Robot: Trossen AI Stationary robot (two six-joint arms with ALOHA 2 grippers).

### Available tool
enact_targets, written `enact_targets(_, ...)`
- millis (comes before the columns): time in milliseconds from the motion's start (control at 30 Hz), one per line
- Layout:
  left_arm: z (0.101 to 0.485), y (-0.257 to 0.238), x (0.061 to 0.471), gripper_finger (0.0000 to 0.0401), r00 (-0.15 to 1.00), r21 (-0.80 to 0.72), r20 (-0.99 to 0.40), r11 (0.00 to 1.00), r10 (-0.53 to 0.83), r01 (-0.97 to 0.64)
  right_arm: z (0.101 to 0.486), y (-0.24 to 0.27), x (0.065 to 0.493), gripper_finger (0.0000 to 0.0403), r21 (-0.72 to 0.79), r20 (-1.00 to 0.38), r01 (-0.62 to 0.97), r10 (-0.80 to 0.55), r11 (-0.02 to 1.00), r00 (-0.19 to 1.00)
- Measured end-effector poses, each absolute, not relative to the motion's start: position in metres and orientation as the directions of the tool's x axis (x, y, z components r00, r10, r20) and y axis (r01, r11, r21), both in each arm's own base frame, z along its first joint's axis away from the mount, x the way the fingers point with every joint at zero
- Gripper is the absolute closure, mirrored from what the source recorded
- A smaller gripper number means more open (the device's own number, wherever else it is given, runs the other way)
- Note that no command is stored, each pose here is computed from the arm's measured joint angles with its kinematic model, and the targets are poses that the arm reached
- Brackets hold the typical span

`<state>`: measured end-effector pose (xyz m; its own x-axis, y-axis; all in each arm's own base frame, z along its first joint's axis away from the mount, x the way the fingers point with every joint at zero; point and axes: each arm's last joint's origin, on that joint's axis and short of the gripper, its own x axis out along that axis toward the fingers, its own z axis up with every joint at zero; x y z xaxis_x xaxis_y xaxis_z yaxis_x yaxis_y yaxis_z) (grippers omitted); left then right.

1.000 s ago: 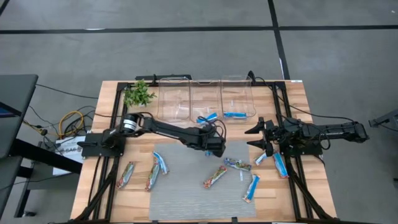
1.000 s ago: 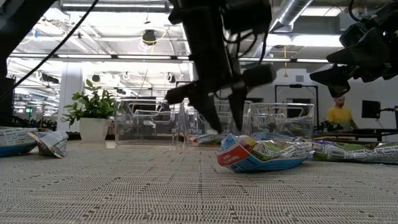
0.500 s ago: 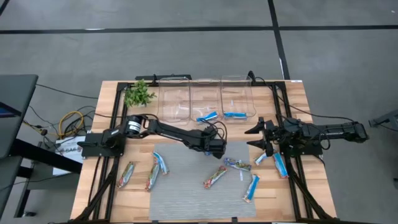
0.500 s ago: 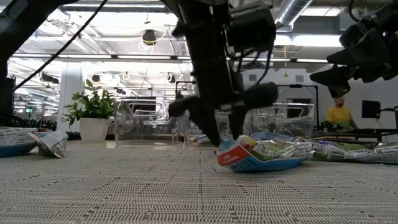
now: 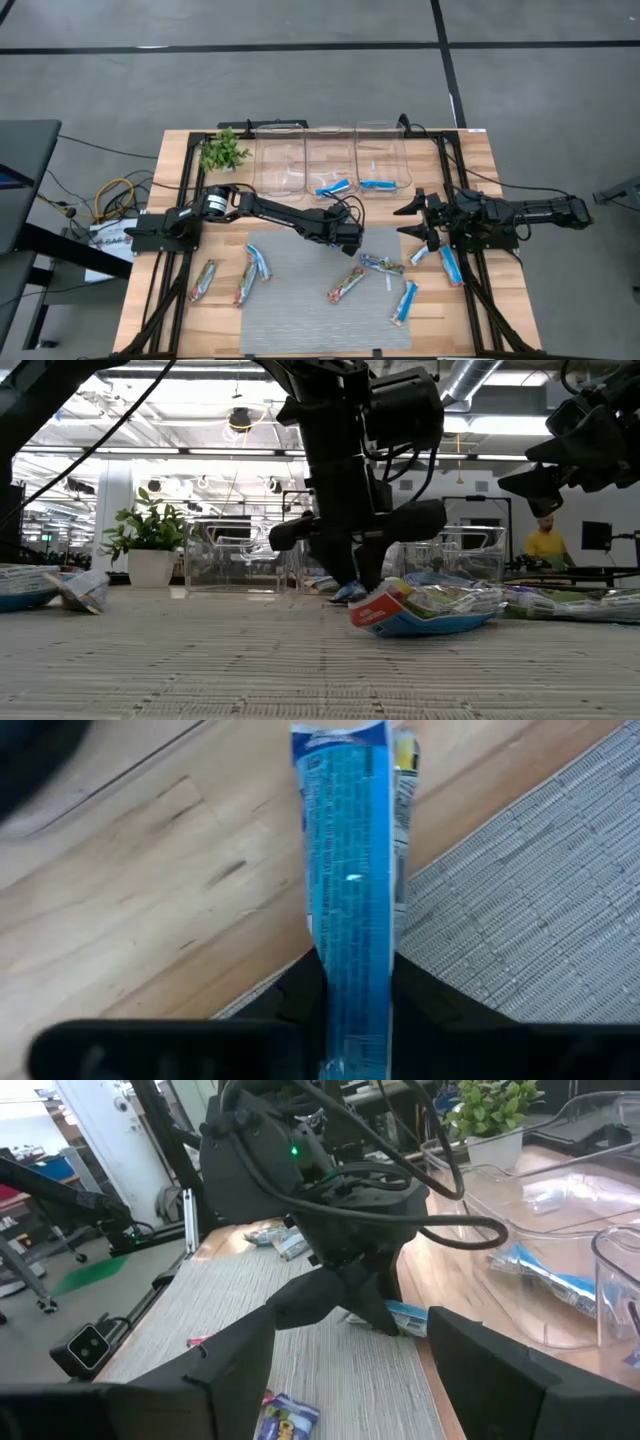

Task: Pick and place Granola Bars by type
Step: Put the blue granola bar into the right transparent bin

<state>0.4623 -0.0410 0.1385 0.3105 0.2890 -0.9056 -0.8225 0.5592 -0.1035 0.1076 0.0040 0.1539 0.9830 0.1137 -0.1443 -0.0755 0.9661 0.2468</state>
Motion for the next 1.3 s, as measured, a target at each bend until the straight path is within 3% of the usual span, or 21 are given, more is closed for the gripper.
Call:
enact_targets(167, 0.140, -0.041, 0.463, 0.0369, 0.317, -0.100, -0.905, 0.584, 0.283, -0.806, 0.154, 0.004, 0.108, 0.0148, 0.247, -0.145, -0.075, 0.113, 0.966, 0.983)
enact_targets(467, 0.165, -0.042, 0.477, 0.0359, 0.394, -0.096, -0.861, 0.659, 0.321, -0.746, 0.154, 0.004, 0.108, 0.0148, 0.247, -0.145, -0.075, 0.113, 0.966, 0.983)
enact_targets(1100, 0.319, -0.009, 0.507, 0.0358, 0.682, -0.036, -0.528, 0.789, 0.506, -0.613, 0.154, 0.004, 0.108, 0.0148, 0.247, -0.144, -0.076, 0.114, 0.966, 0.983)
enact_targets(1300, 0.325, -0.002, 0.507, 0.0358, 0.691, -0.018, -0.495, 0.789, 0.527, -0.614, 0.154, 0.004, 0.108, 0.0148, 0.247, -0.147, -0.075, 0.113, 0.966, 0.983)
